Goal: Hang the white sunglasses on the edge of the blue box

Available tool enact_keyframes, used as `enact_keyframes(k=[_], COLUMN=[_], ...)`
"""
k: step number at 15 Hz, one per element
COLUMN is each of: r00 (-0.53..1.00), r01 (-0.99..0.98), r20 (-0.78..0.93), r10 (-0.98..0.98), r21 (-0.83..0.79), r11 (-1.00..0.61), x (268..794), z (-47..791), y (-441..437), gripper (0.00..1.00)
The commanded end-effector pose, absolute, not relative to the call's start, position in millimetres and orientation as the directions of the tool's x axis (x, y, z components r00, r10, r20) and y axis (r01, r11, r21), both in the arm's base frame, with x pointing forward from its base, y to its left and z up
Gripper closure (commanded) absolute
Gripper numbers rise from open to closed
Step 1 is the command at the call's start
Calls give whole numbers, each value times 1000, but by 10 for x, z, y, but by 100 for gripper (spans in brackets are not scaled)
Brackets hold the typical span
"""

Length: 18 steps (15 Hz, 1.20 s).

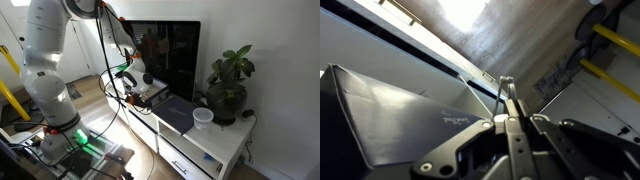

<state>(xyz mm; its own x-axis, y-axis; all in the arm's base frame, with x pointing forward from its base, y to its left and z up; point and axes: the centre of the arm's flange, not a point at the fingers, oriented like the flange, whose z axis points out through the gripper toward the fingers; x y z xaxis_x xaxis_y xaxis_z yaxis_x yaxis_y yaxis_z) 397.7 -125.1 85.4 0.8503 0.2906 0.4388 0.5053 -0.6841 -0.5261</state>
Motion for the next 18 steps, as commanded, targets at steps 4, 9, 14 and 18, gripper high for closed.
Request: enact_keyframes(k=[4, 9, 14, 18], r00=[822, 834, 840, 849], r01=[544, 522, 504, 479], r20=[486, 479, 480, 480], r10=[298, 275, 252, 220], r21=[-510, -523, -520, -525], r11=[-667, -673, -689, -704], x=[4072, 4104, 4140, 4163], z=[593, 520, 453, 384], y=[-1416, -1482, -1520, -1527], gripper=[99, 99, 74, 53])
